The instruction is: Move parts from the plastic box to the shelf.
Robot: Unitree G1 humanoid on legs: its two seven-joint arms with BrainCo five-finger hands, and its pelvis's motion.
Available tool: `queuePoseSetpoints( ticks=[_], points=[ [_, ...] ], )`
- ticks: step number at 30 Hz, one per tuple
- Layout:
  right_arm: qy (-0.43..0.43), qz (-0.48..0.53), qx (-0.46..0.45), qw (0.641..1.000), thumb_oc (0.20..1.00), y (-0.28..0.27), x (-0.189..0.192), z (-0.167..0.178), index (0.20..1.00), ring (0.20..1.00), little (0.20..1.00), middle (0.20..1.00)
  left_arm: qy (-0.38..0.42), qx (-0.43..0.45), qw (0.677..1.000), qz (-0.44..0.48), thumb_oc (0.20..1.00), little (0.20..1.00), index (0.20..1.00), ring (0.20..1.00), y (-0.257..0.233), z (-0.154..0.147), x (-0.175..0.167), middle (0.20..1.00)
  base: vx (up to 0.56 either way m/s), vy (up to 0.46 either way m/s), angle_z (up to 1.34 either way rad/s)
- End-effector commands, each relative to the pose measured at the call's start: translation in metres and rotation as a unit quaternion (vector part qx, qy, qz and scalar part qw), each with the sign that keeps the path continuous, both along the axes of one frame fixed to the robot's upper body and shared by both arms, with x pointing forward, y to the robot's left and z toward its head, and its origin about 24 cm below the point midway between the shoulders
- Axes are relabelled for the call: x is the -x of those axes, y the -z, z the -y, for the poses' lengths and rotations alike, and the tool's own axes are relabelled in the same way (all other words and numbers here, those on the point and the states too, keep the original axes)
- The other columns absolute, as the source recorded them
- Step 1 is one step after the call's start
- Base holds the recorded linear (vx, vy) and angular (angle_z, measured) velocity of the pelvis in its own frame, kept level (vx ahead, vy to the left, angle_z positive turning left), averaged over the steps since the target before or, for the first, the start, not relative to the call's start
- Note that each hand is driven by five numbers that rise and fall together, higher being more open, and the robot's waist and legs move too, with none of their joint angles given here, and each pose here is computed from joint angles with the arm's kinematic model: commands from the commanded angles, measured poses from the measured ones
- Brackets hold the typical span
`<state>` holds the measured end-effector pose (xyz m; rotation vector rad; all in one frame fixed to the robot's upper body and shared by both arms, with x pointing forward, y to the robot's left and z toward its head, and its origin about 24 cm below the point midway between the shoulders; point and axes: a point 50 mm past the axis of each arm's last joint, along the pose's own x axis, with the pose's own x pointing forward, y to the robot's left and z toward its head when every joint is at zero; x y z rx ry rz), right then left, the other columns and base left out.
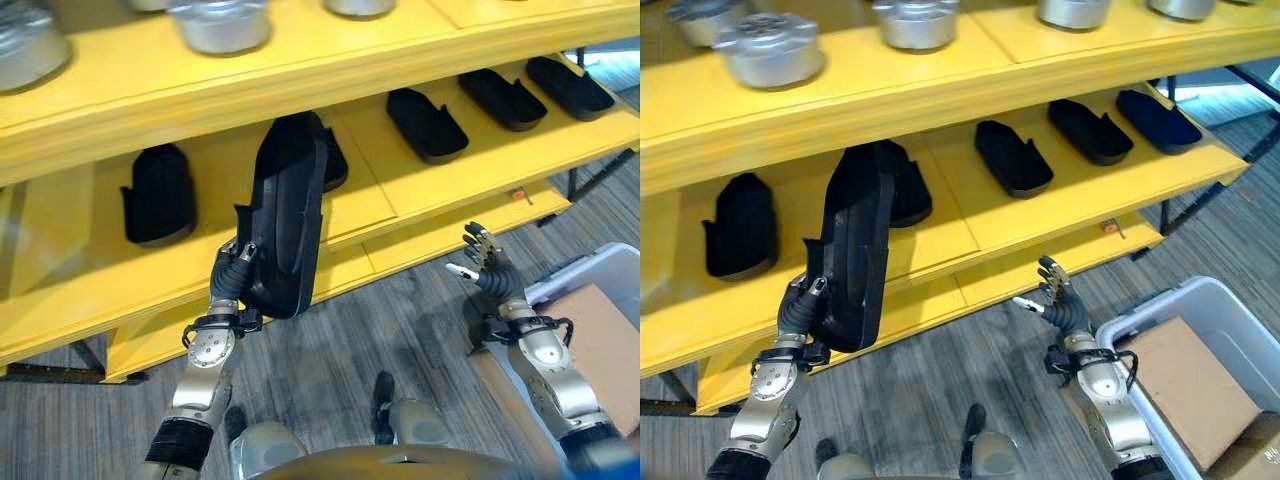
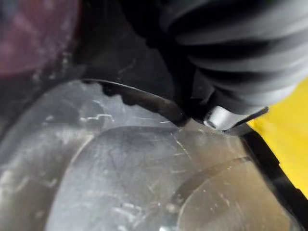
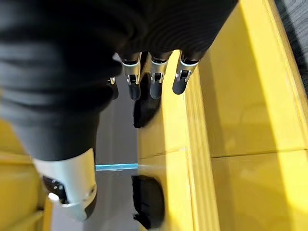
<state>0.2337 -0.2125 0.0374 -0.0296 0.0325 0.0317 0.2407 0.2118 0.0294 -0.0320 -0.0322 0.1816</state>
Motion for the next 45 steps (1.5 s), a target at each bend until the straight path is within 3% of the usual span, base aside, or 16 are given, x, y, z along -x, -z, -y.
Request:
queuePoseSetpoints(
  ticks=[1, 8, 18, 29, 37, 45],
  points=[
    [-0.027, 0.050, -0.026, 0.998, 1.000, -0.015, 0.000, -0.015, 1.000, 1.000, 1.000, 1.000, 0.005, -0.014, 0.994, 0.112, 0.200, 0.200, 0.200, 0.200, -0.045, -0.011, -0.004, 0.200, 0.07, 0.328, 0.21],
    [-0.044, 0.046, -0.057, 0.996, 1.000, -0.011, -0.005, -0.039, 1.000, 1.000, 1.000, 1.000, -0.008, -0.068, 0.991, 0.117, 0.200, 0.200, 0.200, 0.200, -0.053, -0.022, -0.005, 0.200, 0.06, 0.427, 0.45],
    [-0.094, 0.046, -0.063, 0.993, 1.000, -0.014, -0.008, -0.054, 1.000, 1.000, 1.000, 1.000, 0.003, -0.058, 0.993, 0.101, 0.200, 0.200, 0.200, 0.200, -0.047, -0.017, -0.004, 0.200, 0.04, 0.236, -0.16],
    [-0.071, 0.053, -0.034, 0.995, 1.000, -0.018, -0.007, -0.033, 1.000, 1.000, 1.000, 1.000, 0.028, -0.002, 0.994, 0.105, 0.200, 0.200, 0.200, 0.200, -0.042, -0.001, -0.006, 0.200, -0.01, -0.057, 0.28],
    [-0.049, 0.042, -0.034, 0.997, 1.000, -0.012, -0.005, -0.028, 1.000, 1.000, 1.000, 1.000, 0.007, -0.005, 0.993, 0.119, 0.200, 0.200, 0.200, 0.200, -0.049, -0.005, -0.006, 0.200, 0.09, 0.218, 0.20],
    [-0.052, 0.052, -0.054, 0.996, 1.000, -0.017, -0.008, -0.033, 1.000, 1.000, 1.000, 1.000, 0.049, -0.014, 0.988, 0.145, 0.200, 0.200, 0.200, 0.200, -0.064, 0.005, -0.018, 0.200, 0.12, 0.196, -0.01]
  ],
)
